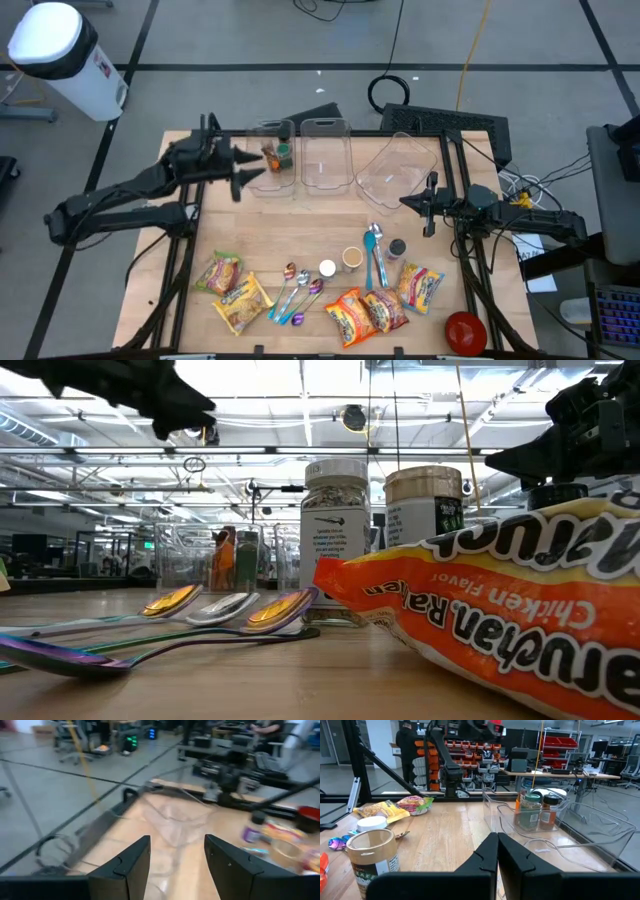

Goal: Pick & Place Food Item
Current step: Put the purple seasoning bottle into the left transparent bin

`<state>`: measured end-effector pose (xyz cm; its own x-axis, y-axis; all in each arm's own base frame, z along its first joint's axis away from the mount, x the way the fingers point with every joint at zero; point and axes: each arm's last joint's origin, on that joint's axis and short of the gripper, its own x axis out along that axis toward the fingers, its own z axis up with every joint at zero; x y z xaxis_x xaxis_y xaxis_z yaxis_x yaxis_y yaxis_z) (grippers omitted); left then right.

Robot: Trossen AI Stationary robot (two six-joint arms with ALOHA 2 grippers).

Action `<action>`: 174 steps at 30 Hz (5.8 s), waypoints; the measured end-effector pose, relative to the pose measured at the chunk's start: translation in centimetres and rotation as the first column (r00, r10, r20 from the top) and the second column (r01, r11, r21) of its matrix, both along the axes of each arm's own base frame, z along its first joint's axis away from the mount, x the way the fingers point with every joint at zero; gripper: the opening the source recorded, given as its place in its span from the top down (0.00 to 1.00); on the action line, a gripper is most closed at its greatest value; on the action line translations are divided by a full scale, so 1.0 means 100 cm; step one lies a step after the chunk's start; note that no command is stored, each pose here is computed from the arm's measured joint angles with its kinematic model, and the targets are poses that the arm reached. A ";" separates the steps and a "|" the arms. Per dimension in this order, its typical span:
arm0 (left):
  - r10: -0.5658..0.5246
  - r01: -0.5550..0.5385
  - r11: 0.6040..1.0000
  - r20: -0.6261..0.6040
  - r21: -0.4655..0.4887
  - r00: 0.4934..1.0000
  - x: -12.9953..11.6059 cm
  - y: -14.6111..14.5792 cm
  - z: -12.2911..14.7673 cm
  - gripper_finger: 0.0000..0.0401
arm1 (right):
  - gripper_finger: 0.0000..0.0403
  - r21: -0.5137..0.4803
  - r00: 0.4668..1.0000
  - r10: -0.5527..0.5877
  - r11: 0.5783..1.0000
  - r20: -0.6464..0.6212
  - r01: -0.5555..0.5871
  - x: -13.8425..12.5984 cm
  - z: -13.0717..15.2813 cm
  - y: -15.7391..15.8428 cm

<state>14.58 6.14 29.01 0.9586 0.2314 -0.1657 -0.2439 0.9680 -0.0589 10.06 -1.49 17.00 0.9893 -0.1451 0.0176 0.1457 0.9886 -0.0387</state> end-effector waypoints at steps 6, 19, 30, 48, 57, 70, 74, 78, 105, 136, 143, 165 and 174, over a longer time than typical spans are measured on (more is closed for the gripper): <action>-0.074 0.070 0.995 0.064 0.072 0.995 -0.015 -0.017 -0.003 0.52 | 1.00 0.000 1.000 0.000 1.000 0.000 0.000 0.000 0.000 0.000; -0.080 0.065 0.993 0.154 0.098 0.985 -0.012 -0.018 -0.001 0.52 | 1.00 -0.029 1.000 0.002 1.000 0.028 -0.002 0.000 0.003 0.000; 0.028 -0.045 0.997 0.240 0.066 0.970 -0.009 -0.014 0.006 0.52 | 1.00 0.016 0.942 0.042 0.999 0.334 -0.050 -0.006 0.032 0.002; 0.056 -0.039 0.995 0.186 -0.092 0.981 0.048 0.008 -0.023 0.52 | 1.00 0.258 0.925 0.042 0.955 0.377 -0.148 -0.006 0.032 0.002; 0.062 -0.041 0.991 0.164 -0.127 0.985 0.062 0.012 -0.035 0.52 | 0.80 0.153 0.817 0.275 0.904 0.507 -0.400 -0.013 0.048 0.010; 0.065 -0.035 0.989 0.210 -0.143 0.976 0.063 0.013 -0.031 0.52 | 0.21 0.332 0.899 0.433 0.859 -0.064 -0.390 -0.005 0.034 0.014; 0.065 -0.036 0.989 0.207 -0.144 0.976 0.063 0.013 -0.032 0.52 | 0.24 0.369 0.900 0.397 0.876 -0.182 -0.312 -0.011 0.043 0.014; 0.066 -0.036 0.989 0.207 -0.144 0.976 0.063 0.013 -0.032 0.52 | 0.29 0.423 0.890 0.406 0.858 -0.210 -0.292 -0.010 0.040 0.016; 0.060 -0.031 0.989 0.205 -0.143 0.977 0.063 0.012 -0.032 0.52 | 0.31 0.402 0.771 0.336 0.909 -0.540 -0.115 0.020 -0.040 0.062; 0.074 -0.027 0.978 0.219 -0.208 0.973 0.063 0.011 -0.032 0.52 | 0.61 0.346 0.902 0.366 0.897 -0.229 -0.276 0.046 -0.027 0.092; 0.059 -0.018 0.982 0.216 -0.186 0.975 0.064 0.009 -0.032 0.51 | 0.58 0.241 0.957 0.291 0.929 -0.010 -0.280 0.050 0.002 0.090; -0.126 0.118 0.992 -0.224 -0.049 0.967 0.127 -0.008 0.078 0.15 | 0.57 0.157 0.972 0.105 0.985 -0.208 -0.073 0.159 0.088 0.007; -0.187 0.194 0.981 -0.390 -0.022 0.902 0.190 -0.010 0.078 0.15 | 0.57 0.168 0.963 0.063 0.986 -0.262 -0.019 0.186 0.055 -0.011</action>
<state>33.56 5.16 36.83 0.8454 0.0568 -0.5311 -0.0547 0.9983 0.0196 28.67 -2.54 22.50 0.9602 -0.0830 -0.2669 0.1109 0.9897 0.0910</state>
